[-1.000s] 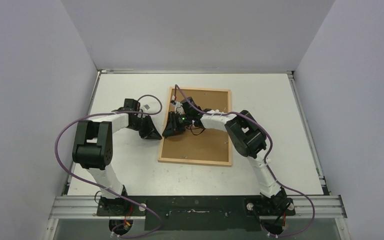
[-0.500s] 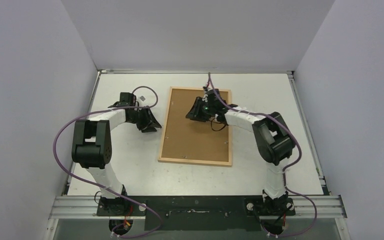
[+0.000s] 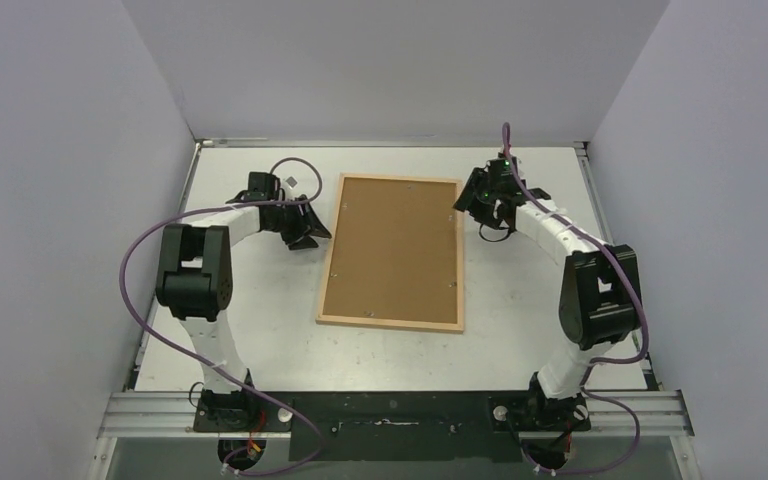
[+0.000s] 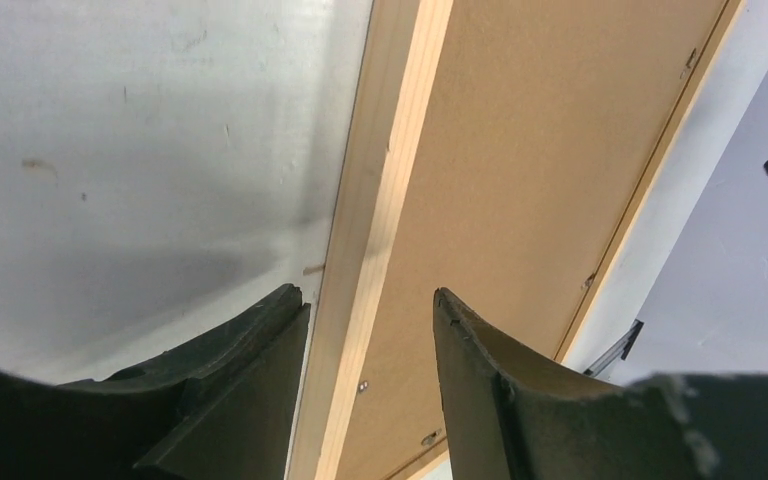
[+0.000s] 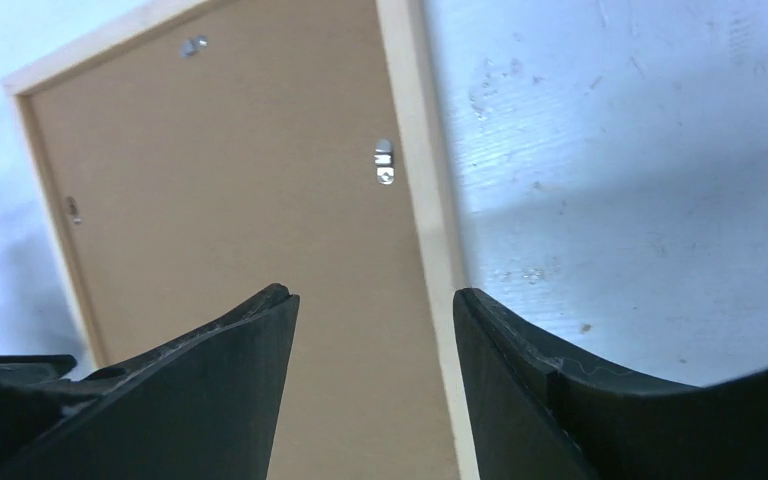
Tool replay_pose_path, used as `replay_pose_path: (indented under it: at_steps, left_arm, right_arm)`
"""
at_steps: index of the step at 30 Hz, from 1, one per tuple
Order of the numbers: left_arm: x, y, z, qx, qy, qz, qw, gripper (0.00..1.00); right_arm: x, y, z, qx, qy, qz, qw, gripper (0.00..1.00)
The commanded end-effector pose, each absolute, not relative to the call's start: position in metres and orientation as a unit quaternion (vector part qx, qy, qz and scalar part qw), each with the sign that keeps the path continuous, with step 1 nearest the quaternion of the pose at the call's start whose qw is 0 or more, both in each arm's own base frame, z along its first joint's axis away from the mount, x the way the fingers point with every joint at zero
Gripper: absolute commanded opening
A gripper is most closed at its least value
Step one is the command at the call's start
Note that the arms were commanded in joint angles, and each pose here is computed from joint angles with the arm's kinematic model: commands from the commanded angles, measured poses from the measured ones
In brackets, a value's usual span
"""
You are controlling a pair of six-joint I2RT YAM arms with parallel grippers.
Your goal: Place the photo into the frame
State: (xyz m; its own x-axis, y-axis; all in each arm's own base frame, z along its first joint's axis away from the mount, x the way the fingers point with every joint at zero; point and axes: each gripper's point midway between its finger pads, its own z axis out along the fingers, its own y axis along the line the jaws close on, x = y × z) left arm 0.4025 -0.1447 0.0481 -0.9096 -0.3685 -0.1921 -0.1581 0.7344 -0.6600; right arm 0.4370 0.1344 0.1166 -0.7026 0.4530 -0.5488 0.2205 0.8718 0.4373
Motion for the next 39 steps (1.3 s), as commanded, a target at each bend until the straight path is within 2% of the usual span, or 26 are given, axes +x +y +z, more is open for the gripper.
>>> replay_pose_path:
  at_steps: [1, 11, 17, 22, 27, 39]
  left_arm:
    - [0.437, -0.152, 0.054, -0.13, 0.911, -0.339, 0.195, 0.48]
    - [0.439, -0.164, 0.042, -0.112, 0.916, -0.344, 0.175, 0.48]
    - [0.438, -0.169, 0.044, -0.108, 0.913, -0.356, 0.17, 0.47]
    - [0.429, -0.174, 0.042, -0.109, 0.91, -0.368, 0.156, 0.39]
    - [0.41, -0.18, 0.042, -0.109, 0.908, -0.381, 0.137, 0.2]
    - [0.32, -0.179, 0.038, -0.109, 0.93, -0.342, 0.083, 0.15]
  right_arm:
    - [0.427, 0.128, 0.093, 0.169, 0.927, 0.145, 0.303, 0.6]
    - [0.433, 0.139, 0.047, 0.164, 0.944, 0.146, 0.246, 0.61]
    - [0.422, 0.157, 0.037, 0.158, 0.946, 0.191, 0.21, 0.59]
    - [0.408, 0.174, 0.041, 0.137, 0.945, 0.224, 0.194, 0.49]
    - [0.387, 0.197, 0.051, 0.086, 0.948, 0.242, 0.187, 0.44]
    - [0.328, 0.168, 0.047, 0.09, 0.969, 0.16, 0.166, 0.43]
